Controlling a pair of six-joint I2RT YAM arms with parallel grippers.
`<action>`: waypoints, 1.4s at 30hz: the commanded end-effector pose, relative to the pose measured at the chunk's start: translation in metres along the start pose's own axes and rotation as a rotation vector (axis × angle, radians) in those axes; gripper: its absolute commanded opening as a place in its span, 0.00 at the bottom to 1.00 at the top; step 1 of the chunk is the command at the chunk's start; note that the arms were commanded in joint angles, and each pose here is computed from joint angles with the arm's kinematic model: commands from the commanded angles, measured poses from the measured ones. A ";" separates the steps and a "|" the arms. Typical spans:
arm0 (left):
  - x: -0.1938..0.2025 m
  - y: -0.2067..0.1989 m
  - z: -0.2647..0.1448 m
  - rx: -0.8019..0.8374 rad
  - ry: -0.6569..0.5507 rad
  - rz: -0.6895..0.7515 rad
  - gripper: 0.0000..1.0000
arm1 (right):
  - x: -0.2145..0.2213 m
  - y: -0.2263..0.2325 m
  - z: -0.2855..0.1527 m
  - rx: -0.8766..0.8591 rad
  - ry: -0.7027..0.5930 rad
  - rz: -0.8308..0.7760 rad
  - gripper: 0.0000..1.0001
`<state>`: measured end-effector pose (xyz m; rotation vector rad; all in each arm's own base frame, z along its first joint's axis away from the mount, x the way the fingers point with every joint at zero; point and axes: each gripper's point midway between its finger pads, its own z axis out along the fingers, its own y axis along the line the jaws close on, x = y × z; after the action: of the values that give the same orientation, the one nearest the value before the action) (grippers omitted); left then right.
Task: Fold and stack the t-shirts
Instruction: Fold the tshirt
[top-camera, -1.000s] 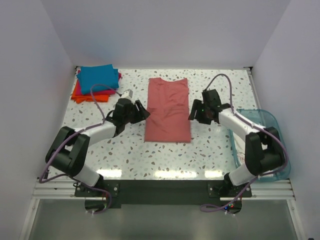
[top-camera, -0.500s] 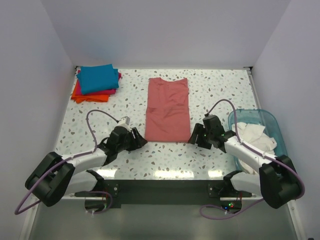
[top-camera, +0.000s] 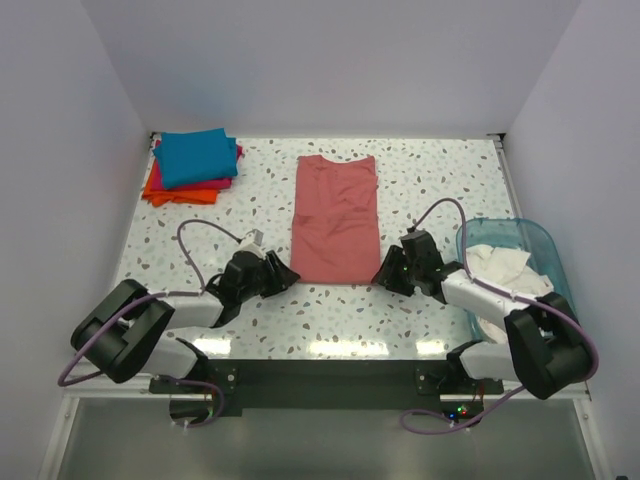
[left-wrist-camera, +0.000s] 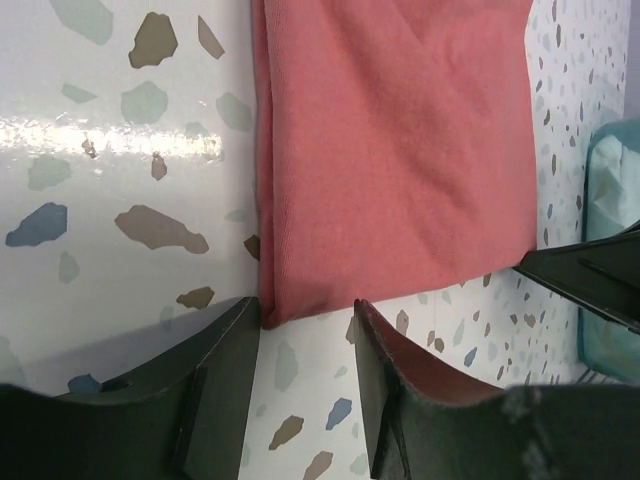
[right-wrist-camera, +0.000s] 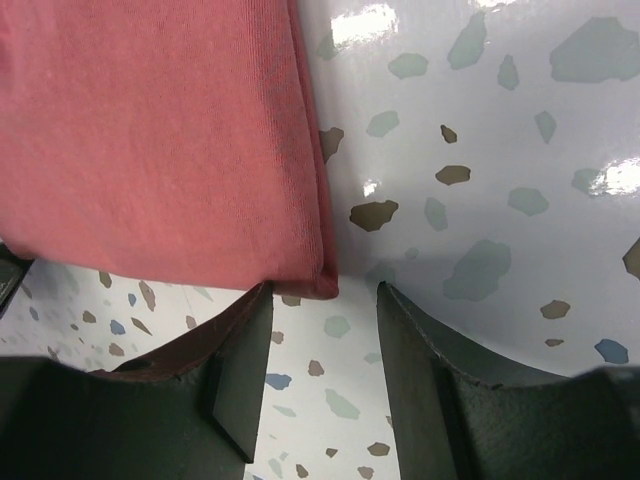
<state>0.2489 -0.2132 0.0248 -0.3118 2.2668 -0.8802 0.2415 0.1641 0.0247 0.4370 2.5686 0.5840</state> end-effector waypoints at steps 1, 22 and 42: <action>0.009 0.013 0.008 -0.046 0.026 -0.008 0.47 | -0.008 0.010 0.005 -0.038 -0.040 0.015 0.49; 0.011 -0.013 -0.045 0.000 0.048 0.090 0.00 | 0.018 0.013 -0.051 -0.082 0.015 -0.183 0.00; -0.068 -0.113 -0.118 0.067 -0.179 0.251 0.00 | -0.027 0.061 -0.162 -0.153 -0.227 -0.323 0.00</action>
<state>0.1874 -0.2075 0.1650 -0.0978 2.1564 -0.8677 0.1705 0.1629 0.1689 0.0300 2.3592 0.6998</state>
